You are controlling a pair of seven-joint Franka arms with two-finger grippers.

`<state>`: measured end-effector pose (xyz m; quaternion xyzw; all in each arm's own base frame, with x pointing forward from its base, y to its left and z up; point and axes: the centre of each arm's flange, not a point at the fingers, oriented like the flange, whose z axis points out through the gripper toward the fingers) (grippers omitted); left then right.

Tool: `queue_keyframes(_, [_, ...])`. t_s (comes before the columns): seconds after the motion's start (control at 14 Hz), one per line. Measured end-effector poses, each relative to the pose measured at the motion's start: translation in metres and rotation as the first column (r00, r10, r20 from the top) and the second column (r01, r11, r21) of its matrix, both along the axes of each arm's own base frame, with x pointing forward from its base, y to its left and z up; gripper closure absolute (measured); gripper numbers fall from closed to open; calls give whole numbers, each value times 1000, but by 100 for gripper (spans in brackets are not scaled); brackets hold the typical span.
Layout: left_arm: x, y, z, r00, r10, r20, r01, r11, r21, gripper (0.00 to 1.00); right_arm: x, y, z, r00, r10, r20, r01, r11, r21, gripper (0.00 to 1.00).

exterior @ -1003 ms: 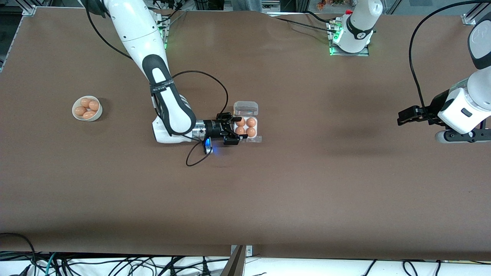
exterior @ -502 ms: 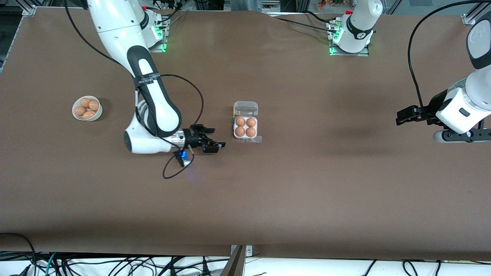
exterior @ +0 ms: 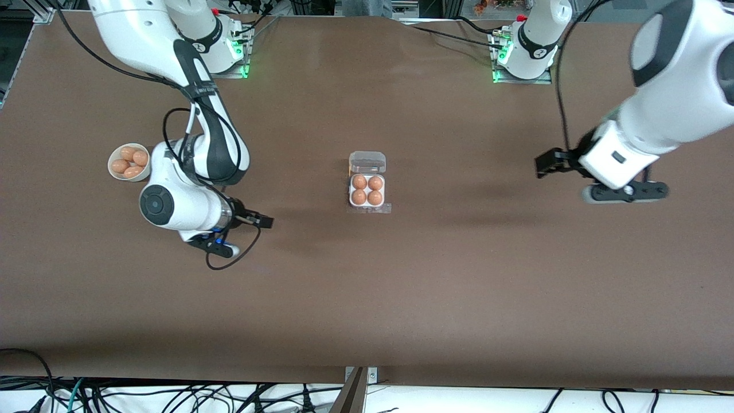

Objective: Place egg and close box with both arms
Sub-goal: 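Withdraw the right gripper while the left gripper reaches the box lid, then swing the clear lid shut over the eggs with the left gripper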

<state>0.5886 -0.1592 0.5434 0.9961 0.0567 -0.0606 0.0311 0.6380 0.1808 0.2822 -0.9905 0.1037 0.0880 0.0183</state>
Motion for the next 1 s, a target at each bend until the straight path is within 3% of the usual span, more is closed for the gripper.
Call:
queue_keyframes(0.14, [-16, -48, 1, 999, 44, -14, -44, 999, 1, 0, -1, -30, 44, 993, 102, 65, -94, 988, -124, 0])
queue_keyframes(0.22, [-24, -71, -1, 999, 46, -24, -45, 999, 3, 0, -5, -46, 70, 988, 125, 86, -111, 982, -152, 0])
queue_keyframes(0.36, [-40, -110, -11, 998, 29, -60, -28, 1000, 13, 4, -16, -76, 130, 976, 182, 121, -161, 973, -167, 0])
queue_keyframes(0.43, [-49, -126, -19, 996, 19, -89, -17, 1000, 23, 12, -23, -90, 162, 968, 207, 141, -182, 969, -168, 0])
queue_keyframes(0.57, [-65, -156, -37, 986, -1, -169, 4, 1000, 14, 18, -43, -118, 219, 964, 205, 172, -176, 970, -167, 0])
queue_keyframes(0.79, [-74, -181, -63, 955, -2, -296, -16, 998, -60, 51, -73, -151, 273, 970, 166, 175, -138, 977, -163, 0])
queue_keyframes(1.0, [-81, -201, -84, 927, -20, -376, -22, 994, -107, 77, -85, -173, 313, 978, 122, 169, -95, 982, -160, 0])
